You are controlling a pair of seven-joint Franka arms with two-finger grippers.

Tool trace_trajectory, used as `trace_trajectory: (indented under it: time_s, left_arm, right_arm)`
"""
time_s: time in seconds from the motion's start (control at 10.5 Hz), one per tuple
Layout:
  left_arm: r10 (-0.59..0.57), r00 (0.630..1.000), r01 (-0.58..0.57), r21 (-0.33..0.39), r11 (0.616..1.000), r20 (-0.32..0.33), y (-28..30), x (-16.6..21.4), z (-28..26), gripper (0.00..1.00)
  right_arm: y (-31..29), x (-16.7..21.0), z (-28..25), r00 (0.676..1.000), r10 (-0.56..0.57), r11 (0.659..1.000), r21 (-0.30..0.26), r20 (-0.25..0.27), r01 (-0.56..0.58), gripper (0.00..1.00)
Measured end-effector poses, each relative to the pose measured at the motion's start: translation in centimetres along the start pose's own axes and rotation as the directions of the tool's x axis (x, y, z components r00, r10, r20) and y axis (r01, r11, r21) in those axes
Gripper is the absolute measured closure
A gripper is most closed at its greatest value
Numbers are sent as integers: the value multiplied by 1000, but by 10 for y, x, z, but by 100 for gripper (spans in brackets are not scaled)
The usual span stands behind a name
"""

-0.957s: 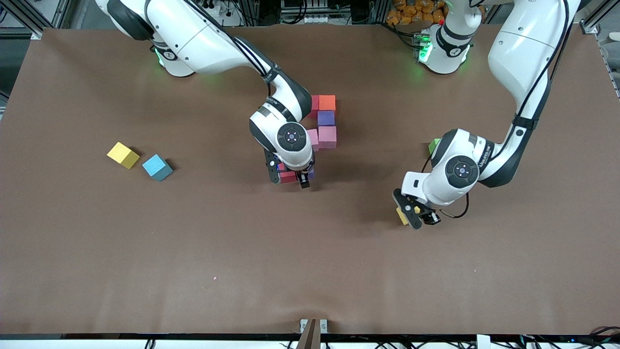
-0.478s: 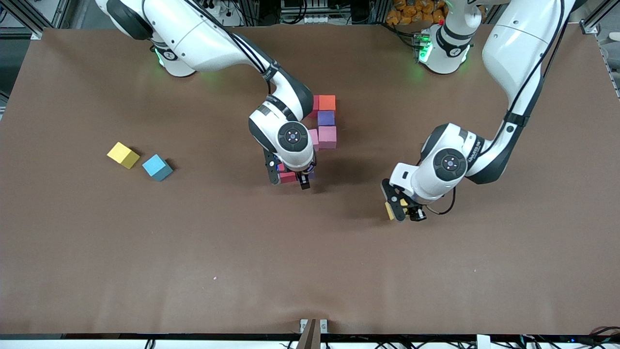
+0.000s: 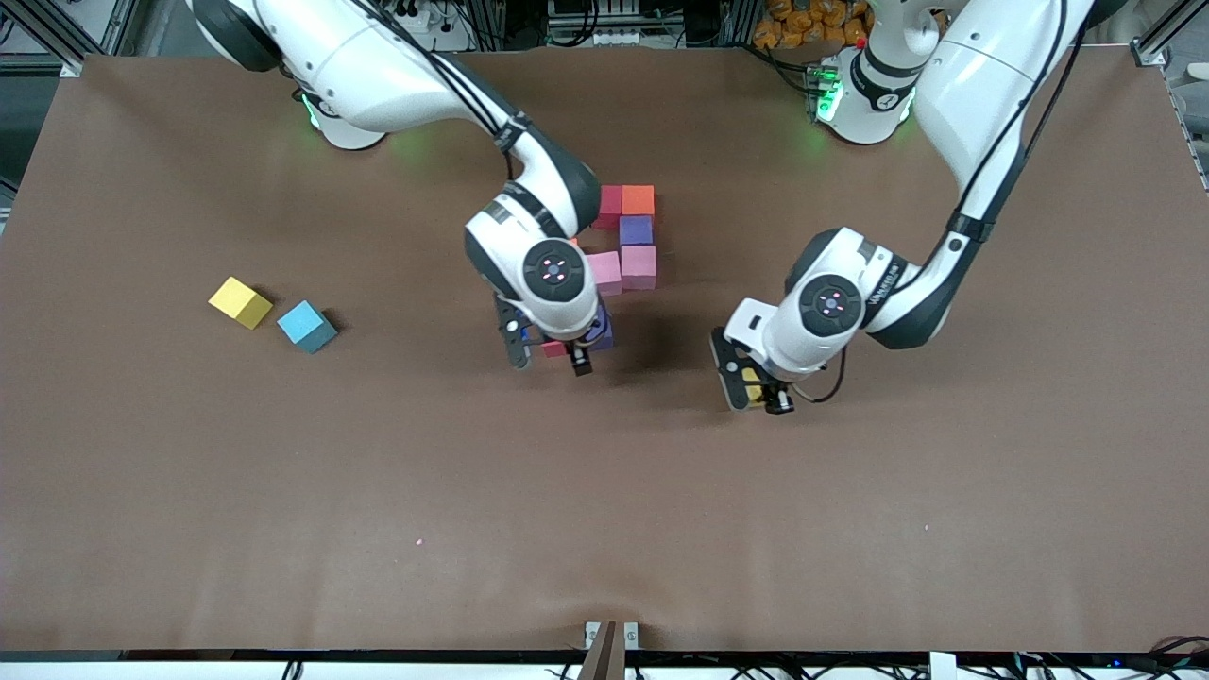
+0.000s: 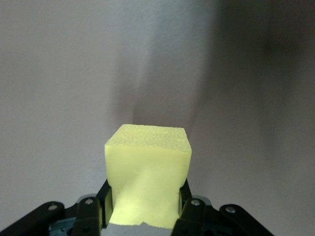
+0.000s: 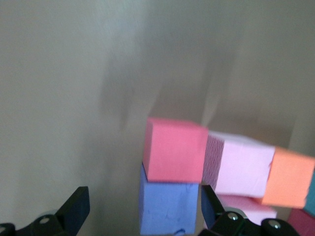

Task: Form number 2 with 11 blocks
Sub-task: 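Carry yellow to the shape while the right gripper releases blue and withdraws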

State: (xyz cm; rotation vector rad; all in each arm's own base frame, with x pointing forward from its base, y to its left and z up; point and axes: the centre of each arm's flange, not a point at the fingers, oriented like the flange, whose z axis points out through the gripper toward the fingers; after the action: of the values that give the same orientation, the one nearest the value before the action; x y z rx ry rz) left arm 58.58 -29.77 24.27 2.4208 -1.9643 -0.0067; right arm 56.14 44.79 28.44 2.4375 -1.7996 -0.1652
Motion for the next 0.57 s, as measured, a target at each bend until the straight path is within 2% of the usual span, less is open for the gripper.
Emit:
trace_trajectory:
  time_s: [0.38, 0.57]
  left_arm:
    - [68, 998, -68, -7, 998, 3, 30, 33, 4, 47]
    - [115, 993, -115, -8, 993, 2, 51, 57, 6, 47]
  right_arm:
    - [-24, 112, -45, 992, -122, 992, 16, 38, 121, 0]
    - [-30, 161, -51, 979, -187, 982, 17, 81, 186, 0]
